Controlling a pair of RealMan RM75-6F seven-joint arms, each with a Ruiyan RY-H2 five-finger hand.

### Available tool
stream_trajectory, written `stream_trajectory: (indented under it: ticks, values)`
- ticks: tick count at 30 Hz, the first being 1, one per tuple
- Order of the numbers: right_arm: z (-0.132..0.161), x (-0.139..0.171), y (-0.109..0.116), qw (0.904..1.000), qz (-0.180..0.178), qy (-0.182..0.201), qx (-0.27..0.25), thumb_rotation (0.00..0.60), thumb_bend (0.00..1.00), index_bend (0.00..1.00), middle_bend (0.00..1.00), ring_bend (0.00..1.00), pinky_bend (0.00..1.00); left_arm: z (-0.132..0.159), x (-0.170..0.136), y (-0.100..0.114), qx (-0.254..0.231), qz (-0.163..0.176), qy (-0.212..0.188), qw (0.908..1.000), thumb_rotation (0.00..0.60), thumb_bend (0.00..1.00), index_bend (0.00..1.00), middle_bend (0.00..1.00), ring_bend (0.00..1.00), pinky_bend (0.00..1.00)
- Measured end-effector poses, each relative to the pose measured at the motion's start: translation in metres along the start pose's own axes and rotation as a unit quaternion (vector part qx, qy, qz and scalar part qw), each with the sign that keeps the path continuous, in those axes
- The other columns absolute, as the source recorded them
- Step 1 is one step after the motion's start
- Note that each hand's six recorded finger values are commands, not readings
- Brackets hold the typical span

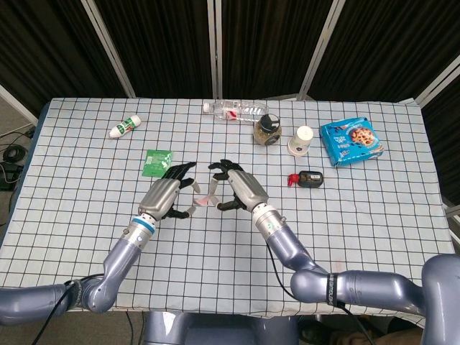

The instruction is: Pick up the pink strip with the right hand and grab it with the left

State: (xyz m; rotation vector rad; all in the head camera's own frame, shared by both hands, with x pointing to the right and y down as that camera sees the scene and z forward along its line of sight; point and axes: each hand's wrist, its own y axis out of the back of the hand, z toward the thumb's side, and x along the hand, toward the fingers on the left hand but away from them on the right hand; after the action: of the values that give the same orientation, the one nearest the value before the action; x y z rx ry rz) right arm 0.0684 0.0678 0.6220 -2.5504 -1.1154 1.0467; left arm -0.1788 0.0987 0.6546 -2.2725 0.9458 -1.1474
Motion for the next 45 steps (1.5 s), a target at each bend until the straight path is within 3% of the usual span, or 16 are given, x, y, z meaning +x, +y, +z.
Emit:
stream_trajectory:
  ticks: [9,13,21,29,37,45]
  values:
    - [0.002,0.001,-0.003,1.0000,0.004,0.000,0.004,0.600,0.43,0.80,0.17,0.00,0.00,0.001,0.002,-0.008,-0.008,-0.003,0.005,1.0000,0.600,0.32,0.41,0.00,0.00,0.00]
    - [0.003,0.001,-0.004,1.0000,0.005,0.002,0.004,0.600,0.43,0.80,0.17,0.00,0.00,0.002,0.003,-0.010,-0.006,-0.005,0.004,1.0000,0.600,0.33,0.48,0.00,0.00,0.00]
    - [0.001,0.002,-0.002,1.0000,0.003,0.000,0.004,0.600,0.43,0.80,0.17,0.00,0.00,0.004,0.002,-0.012,-0.003,-0.006,0.003,1.0000,0.600,0.43,0.52,0.00,0.00,0.00]
    - [0.000,0.002,0.000,1.0000,0.002,0.000,0.003,0.600,0.43,0.80,0.17,0.00,0.00,0.005,0.003,-0.014,-0.002,-0.006,0.003,1.0000,0.600,0.47,0.55,0.00,0.00,0.00]
    - [-0.001,0.003,0.000,1.0000,0.003,-0.001,0.003,0.600,0.43,0.80,0.17,0.00,0.00,0.008,0.003,-0.015,-0.007,-0.006,0.002,1.0000,0.600,0.56,0.62,0.00,0.00,0.00]
    - [-0.001,0.003,0.001,1.0000,0.002,0.001,0.001,0.600,0.43,0.80,0.17,0.00,0.00,0.005,0.003,-0.015,-0.012,-0.004,0.007,0.9999,0.600,0.57,0.74,0.00,0.00,0.00]
